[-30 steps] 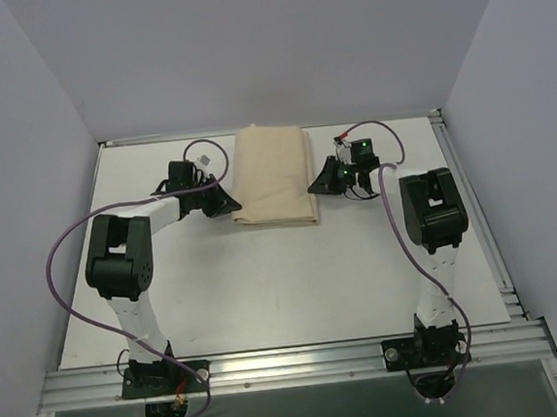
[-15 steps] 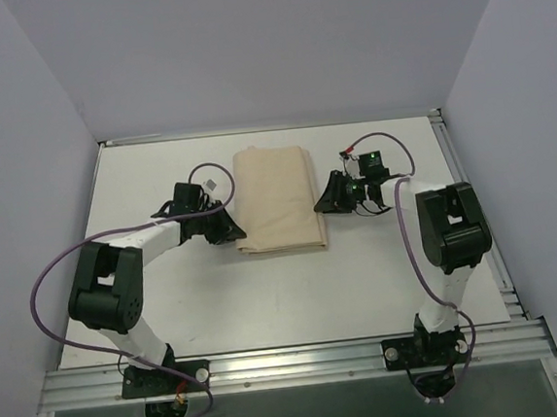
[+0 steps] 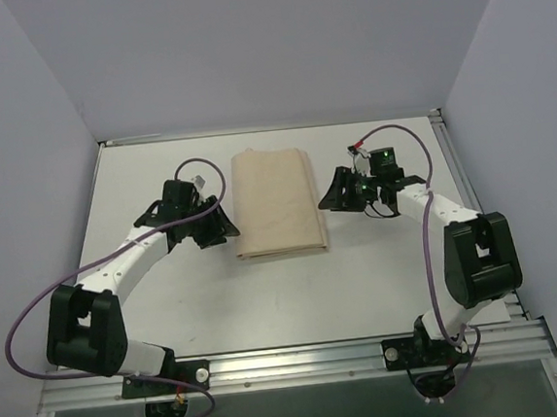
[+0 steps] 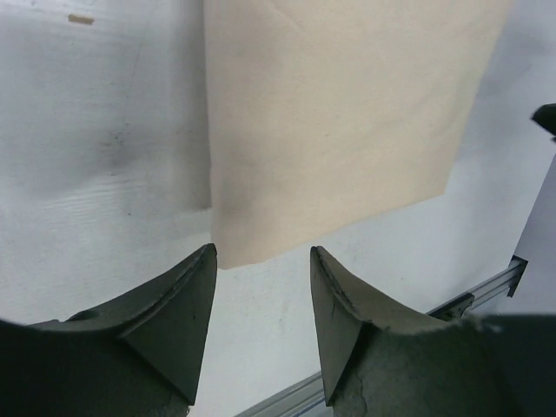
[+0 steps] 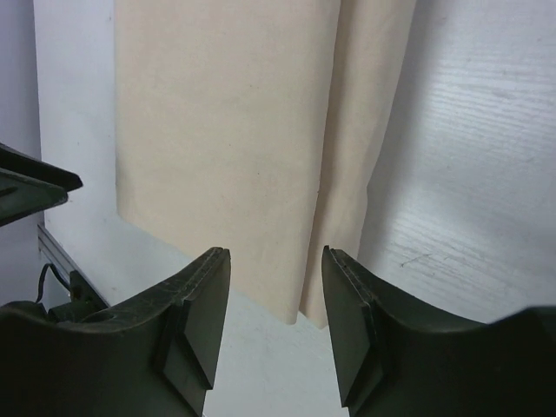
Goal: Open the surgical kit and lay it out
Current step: Move the surgical kit at the center of the board, then open the surgical kit at the center of the board.
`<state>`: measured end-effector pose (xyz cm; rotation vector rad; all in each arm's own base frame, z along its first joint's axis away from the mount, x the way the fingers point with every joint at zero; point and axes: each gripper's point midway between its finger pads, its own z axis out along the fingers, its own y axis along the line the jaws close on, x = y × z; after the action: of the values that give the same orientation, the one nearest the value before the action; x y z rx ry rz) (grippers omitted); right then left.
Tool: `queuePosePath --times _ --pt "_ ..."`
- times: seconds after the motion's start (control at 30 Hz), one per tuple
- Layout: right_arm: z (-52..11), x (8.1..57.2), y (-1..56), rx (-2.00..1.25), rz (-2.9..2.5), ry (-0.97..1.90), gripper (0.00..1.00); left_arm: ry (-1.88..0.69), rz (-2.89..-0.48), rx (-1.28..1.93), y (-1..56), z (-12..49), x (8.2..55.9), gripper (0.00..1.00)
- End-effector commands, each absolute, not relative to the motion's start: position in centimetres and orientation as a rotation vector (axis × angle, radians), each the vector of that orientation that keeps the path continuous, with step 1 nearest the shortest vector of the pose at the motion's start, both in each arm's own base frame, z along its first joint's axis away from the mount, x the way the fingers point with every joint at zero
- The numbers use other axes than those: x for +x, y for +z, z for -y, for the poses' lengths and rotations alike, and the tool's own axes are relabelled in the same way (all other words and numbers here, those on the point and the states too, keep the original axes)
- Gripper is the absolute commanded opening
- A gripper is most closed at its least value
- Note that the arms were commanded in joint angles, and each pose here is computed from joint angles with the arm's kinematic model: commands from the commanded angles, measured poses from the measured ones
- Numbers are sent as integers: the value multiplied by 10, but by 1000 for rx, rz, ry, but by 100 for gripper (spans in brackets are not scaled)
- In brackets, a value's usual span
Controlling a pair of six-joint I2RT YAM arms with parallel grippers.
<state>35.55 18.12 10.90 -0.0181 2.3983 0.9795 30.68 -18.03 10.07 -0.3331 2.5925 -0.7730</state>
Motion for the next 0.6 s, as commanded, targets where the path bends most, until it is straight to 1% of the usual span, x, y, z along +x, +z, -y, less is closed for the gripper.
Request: queuePosePath --times 0.0,0.2,0.43,0.53,0.57 --pt "-191 336 97 -38 -2459 1036 46 -742 -2526 -269 136 184 310 55" --pt "-204 339 82 -64 -2483 1039 46 -799 -2510 -219 150 210 301 54" --pt "-216 340 66 -75 -2511 1043 44 -805 -2512 -165 155 233 289 50" --pt "-220 338 60 -81 -2525 1044 42 -790 -2516 -137 156 240 286 50" --pt "-221 338 60 -85 -2524 1044 35 -781 -2523 -126 155 243 285 50"
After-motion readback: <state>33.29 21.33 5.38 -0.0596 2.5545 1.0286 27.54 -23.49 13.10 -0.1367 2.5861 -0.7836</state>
